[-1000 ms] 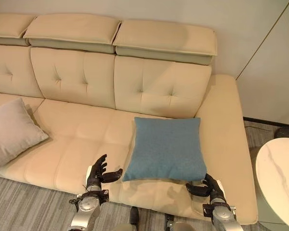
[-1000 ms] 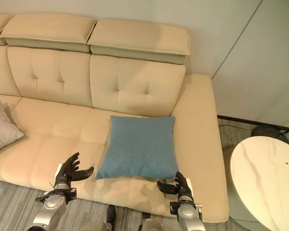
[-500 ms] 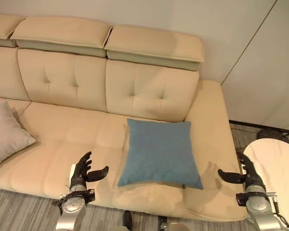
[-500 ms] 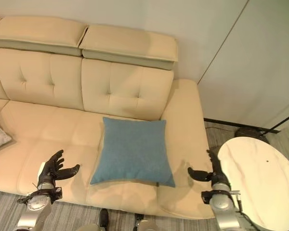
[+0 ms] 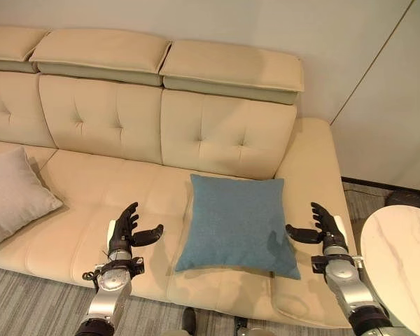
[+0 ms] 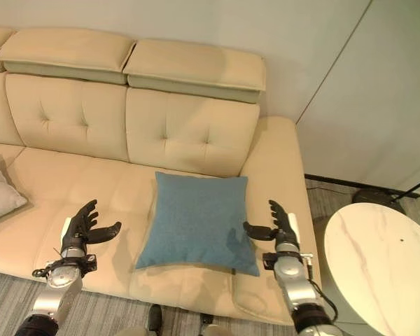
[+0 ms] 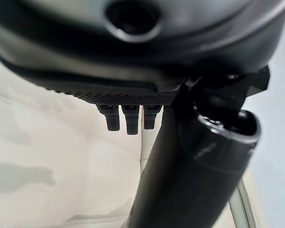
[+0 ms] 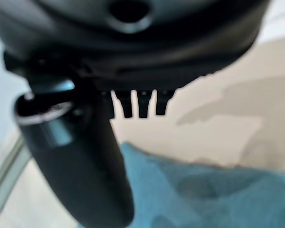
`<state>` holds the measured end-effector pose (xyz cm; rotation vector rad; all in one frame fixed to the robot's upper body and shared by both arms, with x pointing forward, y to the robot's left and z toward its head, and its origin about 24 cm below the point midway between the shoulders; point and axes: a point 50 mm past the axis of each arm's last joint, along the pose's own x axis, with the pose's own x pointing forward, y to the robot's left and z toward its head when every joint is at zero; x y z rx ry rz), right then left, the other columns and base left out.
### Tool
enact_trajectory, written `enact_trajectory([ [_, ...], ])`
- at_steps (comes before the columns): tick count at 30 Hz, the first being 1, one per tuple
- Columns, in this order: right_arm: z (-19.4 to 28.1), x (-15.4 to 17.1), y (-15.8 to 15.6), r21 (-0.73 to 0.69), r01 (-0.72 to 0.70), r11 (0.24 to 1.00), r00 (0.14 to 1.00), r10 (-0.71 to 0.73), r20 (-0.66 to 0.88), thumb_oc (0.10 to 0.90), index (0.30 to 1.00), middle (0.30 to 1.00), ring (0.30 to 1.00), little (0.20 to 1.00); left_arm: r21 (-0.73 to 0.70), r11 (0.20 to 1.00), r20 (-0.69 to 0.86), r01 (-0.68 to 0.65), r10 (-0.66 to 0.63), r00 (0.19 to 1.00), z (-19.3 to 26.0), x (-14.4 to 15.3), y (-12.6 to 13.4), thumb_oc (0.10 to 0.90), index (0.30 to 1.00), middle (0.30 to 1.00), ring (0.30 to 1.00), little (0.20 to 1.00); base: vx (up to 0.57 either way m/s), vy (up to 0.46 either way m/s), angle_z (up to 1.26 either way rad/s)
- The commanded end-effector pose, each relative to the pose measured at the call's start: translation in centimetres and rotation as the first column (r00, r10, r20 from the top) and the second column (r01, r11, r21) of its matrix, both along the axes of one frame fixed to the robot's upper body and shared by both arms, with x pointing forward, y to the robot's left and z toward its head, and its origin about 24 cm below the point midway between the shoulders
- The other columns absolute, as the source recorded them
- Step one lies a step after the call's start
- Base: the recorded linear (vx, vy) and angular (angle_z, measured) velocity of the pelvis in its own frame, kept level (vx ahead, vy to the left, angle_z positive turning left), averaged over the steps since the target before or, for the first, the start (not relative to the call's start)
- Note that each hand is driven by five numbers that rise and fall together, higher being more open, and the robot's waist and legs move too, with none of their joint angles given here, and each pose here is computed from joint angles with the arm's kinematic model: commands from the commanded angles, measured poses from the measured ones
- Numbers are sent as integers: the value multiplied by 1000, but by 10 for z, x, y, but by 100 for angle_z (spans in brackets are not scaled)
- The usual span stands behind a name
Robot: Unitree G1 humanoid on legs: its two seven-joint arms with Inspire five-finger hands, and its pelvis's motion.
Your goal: Pick up all the scattered cushions and arrange them neatly on the sofa.
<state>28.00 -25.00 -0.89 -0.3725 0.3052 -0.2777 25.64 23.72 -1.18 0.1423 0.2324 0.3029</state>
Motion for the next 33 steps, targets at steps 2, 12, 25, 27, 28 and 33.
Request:
enact_trajectory([
  [2, 51, 39, 7, -7, 29, 1000, 971, -27, 239, 800, 900, 900, 900, 900, 62, 998, 243, 18, -32, 970, 56, 44, -5, 800, 900, 900, 900, 900, -35, -29, 11],
  [12, 81, 58, 30, -3, 70, 998, 925, -63, 375, 800, 900, 900, 900, 900, 26, 1000, 326, -2, -7, 945, 78, 67, -25, 800, 900, 900, 900, 900, 16, -17, 3],
  [25, 73, 52, 35, 9, 67, 998, 929, -66, 363, 800, 900, 900, 900, 900, 20, 998, 313, 61, -64, 948, 76, 71, -47, 800, 900, 900, 900, 900, 18, -1, -1],
  [27, 79, 53, 35, 9, 70, 997, 919, -68, 389, 800, 900, 900, 900, 900, 30, 997, 312, 64, -71, 947, 77, 72, -49, 800, 900, 900, 900, 900, 0, 0, 0],
  [28, 83, 54, 36, 28, 74, 997, 909, -79, 410, 800, 900, 900, 900, 900, 36, 997, 313, 67, -75, 947, 78, 74, -51, 800, 900, 900, 900, 900, 0, 0, 0],
  [33, 85, 51, 33, 24, 90, 996, 900, -92, 426, 800, 900, 900, 900, 900, 40, 996, 314, 73, -82, 946, 77, 73, -53, 800, 900, 900, 900, 900, 22, -10, -9],
])
